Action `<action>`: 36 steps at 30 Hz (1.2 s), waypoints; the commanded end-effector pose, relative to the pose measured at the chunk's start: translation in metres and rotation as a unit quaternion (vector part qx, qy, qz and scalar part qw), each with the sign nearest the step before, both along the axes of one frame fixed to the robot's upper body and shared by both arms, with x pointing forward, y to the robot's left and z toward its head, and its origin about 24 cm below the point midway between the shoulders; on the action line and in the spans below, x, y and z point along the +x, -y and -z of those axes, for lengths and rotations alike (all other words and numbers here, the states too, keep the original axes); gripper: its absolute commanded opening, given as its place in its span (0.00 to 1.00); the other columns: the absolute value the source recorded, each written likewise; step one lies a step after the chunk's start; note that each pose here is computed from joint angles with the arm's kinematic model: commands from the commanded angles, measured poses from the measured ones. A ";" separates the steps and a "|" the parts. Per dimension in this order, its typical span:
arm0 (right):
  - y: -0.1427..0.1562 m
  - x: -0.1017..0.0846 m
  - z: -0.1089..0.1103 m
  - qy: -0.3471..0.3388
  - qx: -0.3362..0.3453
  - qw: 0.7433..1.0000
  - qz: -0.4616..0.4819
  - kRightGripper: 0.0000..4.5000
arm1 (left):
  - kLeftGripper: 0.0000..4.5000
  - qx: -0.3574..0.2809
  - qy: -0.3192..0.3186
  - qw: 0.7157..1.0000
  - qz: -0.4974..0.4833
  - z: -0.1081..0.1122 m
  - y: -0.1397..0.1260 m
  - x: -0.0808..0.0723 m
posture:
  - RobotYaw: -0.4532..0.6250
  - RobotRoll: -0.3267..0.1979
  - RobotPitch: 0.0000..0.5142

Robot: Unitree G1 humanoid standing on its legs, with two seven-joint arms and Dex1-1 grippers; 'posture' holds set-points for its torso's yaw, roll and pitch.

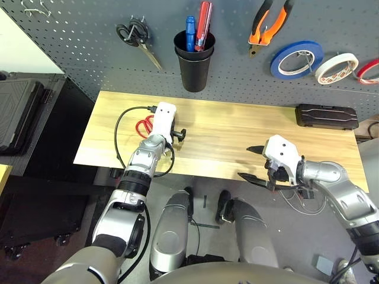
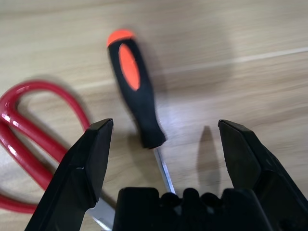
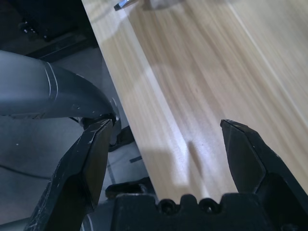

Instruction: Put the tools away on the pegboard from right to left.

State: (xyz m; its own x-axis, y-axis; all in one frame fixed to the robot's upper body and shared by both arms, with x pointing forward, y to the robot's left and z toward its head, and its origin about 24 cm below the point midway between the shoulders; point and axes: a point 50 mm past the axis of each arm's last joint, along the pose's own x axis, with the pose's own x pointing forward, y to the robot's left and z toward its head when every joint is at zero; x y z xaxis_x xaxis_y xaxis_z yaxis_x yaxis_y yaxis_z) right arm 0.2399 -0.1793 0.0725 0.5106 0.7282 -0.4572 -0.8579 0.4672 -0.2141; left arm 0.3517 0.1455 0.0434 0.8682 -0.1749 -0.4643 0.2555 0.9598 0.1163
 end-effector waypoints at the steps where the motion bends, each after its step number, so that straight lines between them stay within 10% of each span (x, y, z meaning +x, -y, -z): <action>1: -0.001 -0.008 0.003 -0.011 -0.001 1.000 0.004 1.00 | 1.00 0.009 -0.018 1.000 -0.010 0.012 -0.002 -0.001 | 0.59 0.62 0.72; 8: -0.001 -0.011 0.000 -0.011 -0.001 1.000 0.013 1.00 | 0.91 0.004 -0.033 0.999 -0.010 0.020 0.003 -0.001 | 0.57 0.62 0.74; 18: 0.000 -0.012 -0.001 -0.009 0.006 1.000 0.021 1.00 | 0.13 -0.002 -0.032 0.999 0.001 0.021 0.009 0.001 | 0.57 0.62 0.75; 36: -0.003 0.005 -0.015 0.061 0.102 0.993 0.001 1.00 | 0.13 -0.133 0.054 0.989 -0.031 -0.037 0.014 -0.022 | 0.64 0.62 0.64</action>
